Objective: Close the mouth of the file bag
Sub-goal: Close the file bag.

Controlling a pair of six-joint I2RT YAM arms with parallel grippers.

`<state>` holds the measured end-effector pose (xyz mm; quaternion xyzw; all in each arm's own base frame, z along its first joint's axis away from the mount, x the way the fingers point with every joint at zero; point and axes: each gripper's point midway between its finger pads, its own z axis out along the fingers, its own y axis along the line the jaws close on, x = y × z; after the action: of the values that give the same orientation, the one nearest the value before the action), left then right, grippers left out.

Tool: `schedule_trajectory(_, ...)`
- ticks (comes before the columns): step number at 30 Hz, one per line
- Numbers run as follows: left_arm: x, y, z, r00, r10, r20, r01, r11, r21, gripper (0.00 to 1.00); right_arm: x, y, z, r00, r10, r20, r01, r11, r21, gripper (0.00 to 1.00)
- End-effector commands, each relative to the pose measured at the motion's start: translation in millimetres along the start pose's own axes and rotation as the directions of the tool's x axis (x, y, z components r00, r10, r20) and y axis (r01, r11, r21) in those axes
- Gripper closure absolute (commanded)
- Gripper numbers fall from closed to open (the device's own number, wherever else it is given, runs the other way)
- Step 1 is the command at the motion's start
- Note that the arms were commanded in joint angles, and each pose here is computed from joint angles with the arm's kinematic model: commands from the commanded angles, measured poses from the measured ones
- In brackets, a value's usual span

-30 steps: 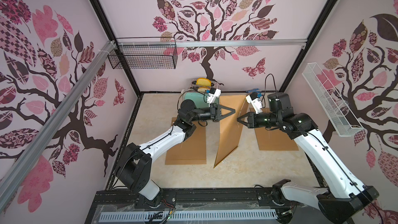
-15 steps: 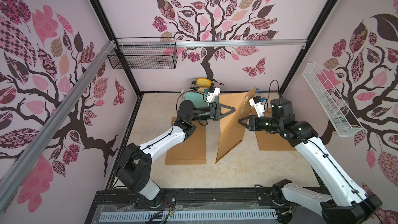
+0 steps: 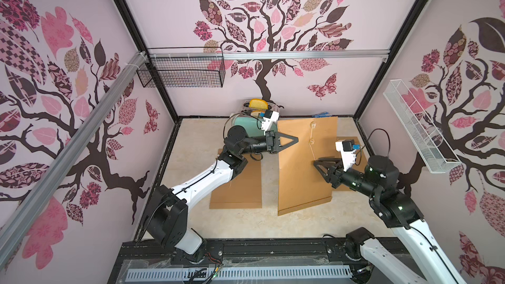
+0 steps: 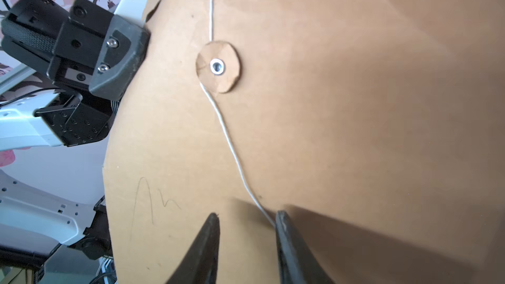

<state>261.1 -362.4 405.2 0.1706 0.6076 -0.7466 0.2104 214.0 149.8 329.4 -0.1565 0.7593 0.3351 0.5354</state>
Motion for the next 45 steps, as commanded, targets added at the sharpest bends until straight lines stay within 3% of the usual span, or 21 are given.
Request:
schedule_trajectory(1, -4.9, -26.6, -0.3, 0.996, 0.089, 0.005, -0.089, 0.996, 0.024, 1.00, -28.7, -0.5, -11.6, 0.983, -0.116, 0.141, 0.111, 0.993, 0.048, 0.61)
schedule_trajectory(6, -5.2, -27.1, 0.4, 0.996, 0.092, 0.003, -0.092, 0.995, 0.025, 1.00, -19.5, 6.2, -17.2, 0.966, -0.192, 0.175, 0.192, 0.981, 0.017, 0.60)
schedule_trajectory(11, -4.8, -29.3, 0.3, 0.997, 0.082, 0.007, -0.083, 0.995, 0.047, 1.00, -11.4, 5.3, -0.1, 0.945, -0.284, 0.164, 0.290, 0.957, -0.017, 0.58)
schedule_trajectory(18, -5.7, -31.8, 0.5, 0.996, 0.084, 0.011, -0.084, 0.995, 0.052, 1.00, -18.7, 9.1, 19.4, 0.952, -0.280, 0.121, 0.290, 0.954, -0.075, 0.58)
schedule_trajectory(31, -2.8, -34.6, 1.0, 0.997, 0.083, 0.012, -0.083, 0.995, 0.054, 1.00, -33.6, 20.2, 34.5, 0.954, -0.250, 0.165, 0.268, 0.958, -0.100, 0.68)
schedule_trajectory(37, -3.1, -36.5, 3.5, 0.997, 0.080, 0.014, -0.081, 0.995, 0.061, 1.00, -36.8, 18.4, 46.7, 0.968, -0.211, 0.136, 0.222, 0.973, -0.070, 0.82)
schedule_trajectory(41, -3.3, -37.4, 3.1, 0.997, 0.078, 0.016, -0.079, 0.995, 0.065, 1.00, -34.4, 12.9, 51.8, 0.979, -0.179, 0.101, 0.185, 0.981, -0.051, 1.00)
schedule_trajectory(45, -3.5, -37.4, 3.5, 0.997, 0.080, 0.016, -0.081, 0.995, 0.061, 1.00, -29.8, 1.3, 47.8, 0.983, -0.163, 0.088, 0.162, 0.987, 0.013, 1.00)
